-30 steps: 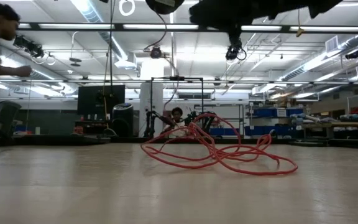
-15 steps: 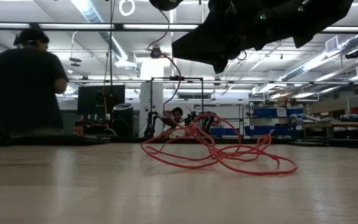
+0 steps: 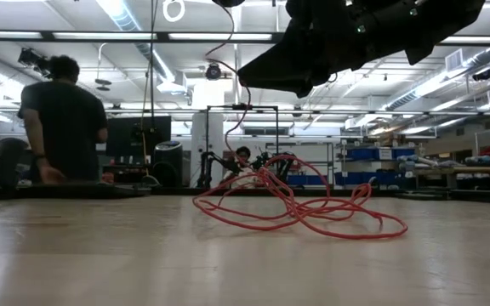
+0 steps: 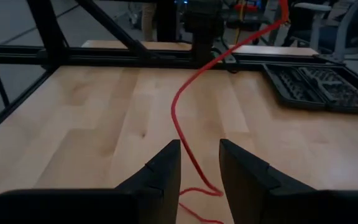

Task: Coil cords
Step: Coil the red wire onto the spool

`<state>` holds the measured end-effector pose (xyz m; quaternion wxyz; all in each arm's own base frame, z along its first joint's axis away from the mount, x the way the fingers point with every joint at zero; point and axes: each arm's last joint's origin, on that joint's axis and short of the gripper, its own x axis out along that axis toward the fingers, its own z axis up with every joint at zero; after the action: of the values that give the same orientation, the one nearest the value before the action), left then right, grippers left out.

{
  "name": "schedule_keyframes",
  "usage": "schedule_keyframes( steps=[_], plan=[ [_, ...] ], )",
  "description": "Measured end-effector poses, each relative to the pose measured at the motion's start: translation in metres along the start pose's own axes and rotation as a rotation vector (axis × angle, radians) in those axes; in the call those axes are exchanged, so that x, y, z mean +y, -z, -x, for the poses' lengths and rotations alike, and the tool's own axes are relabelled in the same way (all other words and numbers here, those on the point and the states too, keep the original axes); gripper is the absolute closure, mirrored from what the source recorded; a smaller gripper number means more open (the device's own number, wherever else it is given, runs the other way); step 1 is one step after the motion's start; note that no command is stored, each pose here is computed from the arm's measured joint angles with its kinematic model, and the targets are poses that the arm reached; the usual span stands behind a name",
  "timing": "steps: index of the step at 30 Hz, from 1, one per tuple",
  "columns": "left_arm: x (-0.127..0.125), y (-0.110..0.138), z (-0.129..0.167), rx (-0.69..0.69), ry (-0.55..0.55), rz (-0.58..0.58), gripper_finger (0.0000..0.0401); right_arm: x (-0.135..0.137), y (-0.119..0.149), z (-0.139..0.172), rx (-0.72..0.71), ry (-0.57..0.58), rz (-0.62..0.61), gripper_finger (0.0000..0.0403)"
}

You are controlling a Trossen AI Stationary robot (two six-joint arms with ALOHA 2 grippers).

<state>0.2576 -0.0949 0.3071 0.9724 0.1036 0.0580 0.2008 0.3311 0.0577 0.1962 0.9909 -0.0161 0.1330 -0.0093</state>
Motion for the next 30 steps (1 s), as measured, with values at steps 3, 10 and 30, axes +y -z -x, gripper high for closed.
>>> schedule_keyframes(
  steps=[3, 10, 30],
  plan=[
    [0.0002, -0.0017, 0.0, -0.014, -0.002, 0.014, 0.0401, -0.0001, 0.0, 0.0, 0.0, 0.001, 0.018, 0.0296],
    [0.0008, -0.005, 0.0, -0.039, -0.006, 0.04, 0.0401, -0.0003, 0.0004, 0.0, 0.004, 0.003, 0.033, 0.0306],
    [0.0031, -0.0071, -0.0012, -0.053, -0.03, 0.034, 0.0401, -0.0051, 0.0054, 0.0018, 0.073, 0.129, 0.059, 0.04]
  ],
)
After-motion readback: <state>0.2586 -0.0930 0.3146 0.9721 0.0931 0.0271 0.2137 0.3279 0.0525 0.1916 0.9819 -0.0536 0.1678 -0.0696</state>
